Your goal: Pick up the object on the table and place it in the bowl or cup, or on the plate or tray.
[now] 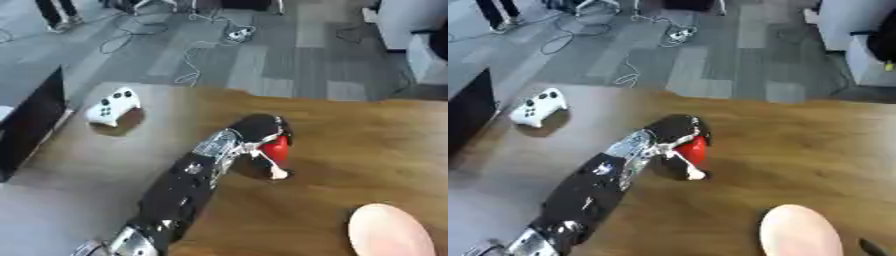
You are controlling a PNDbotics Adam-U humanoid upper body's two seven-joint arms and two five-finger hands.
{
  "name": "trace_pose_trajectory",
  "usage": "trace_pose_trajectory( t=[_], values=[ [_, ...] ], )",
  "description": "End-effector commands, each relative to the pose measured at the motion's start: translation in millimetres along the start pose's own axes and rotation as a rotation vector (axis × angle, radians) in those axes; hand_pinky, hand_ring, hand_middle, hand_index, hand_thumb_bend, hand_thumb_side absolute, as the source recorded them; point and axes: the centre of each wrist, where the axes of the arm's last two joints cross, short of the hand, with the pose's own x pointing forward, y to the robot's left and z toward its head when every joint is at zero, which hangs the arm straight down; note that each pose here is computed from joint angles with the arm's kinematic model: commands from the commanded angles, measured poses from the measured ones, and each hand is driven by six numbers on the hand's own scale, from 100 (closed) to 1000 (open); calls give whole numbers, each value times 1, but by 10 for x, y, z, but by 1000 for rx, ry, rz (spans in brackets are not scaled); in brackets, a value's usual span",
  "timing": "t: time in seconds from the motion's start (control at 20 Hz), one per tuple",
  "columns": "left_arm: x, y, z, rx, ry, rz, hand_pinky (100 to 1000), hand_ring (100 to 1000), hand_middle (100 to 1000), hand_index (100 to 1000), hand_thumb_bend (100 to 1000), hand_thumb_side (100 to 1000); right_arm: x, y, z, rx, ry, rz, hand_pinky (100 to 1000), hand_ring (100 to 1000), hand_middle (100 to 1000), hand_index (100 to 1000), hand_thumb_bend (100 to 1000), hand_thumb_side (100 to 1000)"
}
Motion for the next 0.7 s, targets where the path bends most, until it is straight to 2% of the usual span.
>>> trace_pose_trajectory(
  t=[0.05,0.15,0.2,0.25,0.3,0.4,0.5,0.55,0.6,0.7],
  values=[
    [-28,75,-10,-11,5,-33,100,291,398,576,431,115,37,-45,-3,-1,-11,11,595,706,594,986,100,1000],
    [-21,91,-14,-3,2,-35,100,267,375,550,416,118,33,-45,3,-1,-8,10,595,706,594,985,100,1000],
    [-17,95,-16,1,1,-34,100,235,349,510,334,126,31,-44,6,-1,-7,10,595,706,594,984,100,1000],
    [-13,95,-17,5,-1,-31,100,243,354,518,358,125,29,-44,8,-1,-6,9,595,706,594,984,100,1000],
    [-9,94,-17,7,-2,-28,100,226,346,504,310,121,27,-44,10,-1,-4,9,595,706,594,984,100,1000],
    [-4,93,-18,7,-7,-23,100,206,334,493,274,109,24,-44,15,-1,-1,8,594,706,594,983,100,1000],
    [3,121,-28,13,-15,-24,100,192,329,487,270,109,19,-45,22,-1,2,7,594,706,594,983,100,1000],
    [8,151,-36,19,-23,-28,100,193,329,487,501,100,16,-46,28,-1,5,6,594,706,594,983,100,1000],
    [16,179,-45,24,-31,-32,100,189,331,490,295,110,14,-46,32,-1,6,6,594,706,594,983,100,1000],
    [35,256,-66,34,-53,-43,100,184,331,490,306,108,7,-48,42,-1,12,5,594,706,594,983,100,1000]
  ],
)
